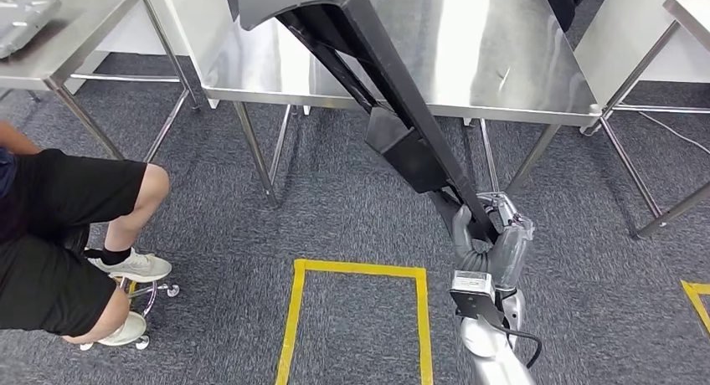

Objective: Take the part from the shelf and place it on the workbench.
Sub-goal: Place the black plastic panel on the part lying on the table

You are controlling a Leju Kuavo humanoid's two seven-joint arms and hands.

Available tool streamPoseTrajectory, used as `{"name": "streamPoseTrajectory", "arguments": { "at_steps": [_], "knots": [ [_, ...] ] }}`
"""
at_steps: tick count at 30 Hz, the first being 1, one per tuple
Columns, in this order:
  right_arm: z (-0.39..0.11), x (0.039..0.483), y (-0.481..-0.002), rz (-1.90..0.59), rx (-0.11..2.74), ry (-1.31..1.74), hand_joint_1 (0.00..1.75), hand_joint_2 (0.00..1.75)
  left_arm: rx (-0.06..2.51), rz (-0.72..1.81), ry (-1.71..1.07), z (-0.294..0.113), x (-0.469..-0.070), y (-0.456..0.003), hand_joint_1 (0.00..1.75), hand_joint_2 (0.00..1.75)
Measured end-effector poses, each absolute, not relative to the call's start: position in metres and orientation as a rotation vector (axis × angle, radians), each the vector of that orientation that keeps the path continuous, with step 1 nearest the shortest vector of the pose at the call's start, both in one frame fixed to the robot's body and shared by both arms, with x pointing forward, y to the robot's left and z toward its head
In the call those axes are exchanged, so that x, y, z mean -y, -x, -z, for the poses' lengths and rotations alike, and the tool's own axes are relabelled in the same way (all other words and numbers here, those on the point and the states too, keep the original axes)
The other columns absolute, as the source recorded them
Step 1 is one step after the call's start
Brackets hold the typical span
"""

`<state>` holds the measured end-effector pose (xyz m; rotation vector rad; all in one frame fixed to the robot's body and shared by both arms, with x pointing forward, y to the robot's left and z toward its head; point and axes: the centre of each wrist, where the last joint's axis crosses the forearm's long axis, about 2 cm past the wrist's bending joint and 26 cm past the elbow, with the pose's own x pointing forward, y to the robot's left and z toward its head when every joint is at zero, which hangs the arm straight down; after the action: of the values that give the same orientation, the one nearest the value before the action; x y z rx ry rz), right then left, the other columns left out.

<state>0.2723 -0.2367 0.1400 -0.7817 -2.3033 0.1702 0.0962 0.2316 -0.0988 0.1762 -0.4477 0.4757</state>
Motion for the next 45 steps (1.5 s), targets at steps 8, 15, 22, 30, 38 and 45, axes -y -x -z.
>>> {"name": "streamPoseTrajectory", "arguments": {
  "at_steps": [8,15,22,30,38,45],
  "knots": [
    [-0.1417,0.2380,-0.2709,-0.169,2.306,0.794,1.75,1.75,0.451,-0.462,-0.176,0.0983,-0.2322,-0.0986,0.00,1.75],
    [-0.1391,0.2384,-0.2682,-0.171,2.297,0.794,1.75,1.75,0.449,-0.461,-0.178,0.0986,-0.2329,-0.0979,0.00,1.75],
    [-0.1410,0.2384,-0.2689,-0.168,2.304,0.796,1.75,1.75,0.453,-0.458,-0.177,0.0982,-0.2330,-0.0995,0.00,1.75],
    [-0.1380,0.2423,-0.2664,-0.187,2.298,0.802,1.75,1.75,0.436,-0.458,-0.159,0.0984,-0.2270,-0.0955,0.00,1.75],
    [-0.1392,0.2450,-0.2656,-0.189,2.293,0.810,1.75,1.75,0.436,-0.452,-0.153,0.0980,-0.2250,-0.0964,0.00,1.75],
    [-0.1385,0.2461,-0.2646,-0.191,2.290,0.811,1.75,1.75,0.434,-0.447,-0.145,0.0979,-0.2251,-0.0969,0.00,1.75]
  ]
}}
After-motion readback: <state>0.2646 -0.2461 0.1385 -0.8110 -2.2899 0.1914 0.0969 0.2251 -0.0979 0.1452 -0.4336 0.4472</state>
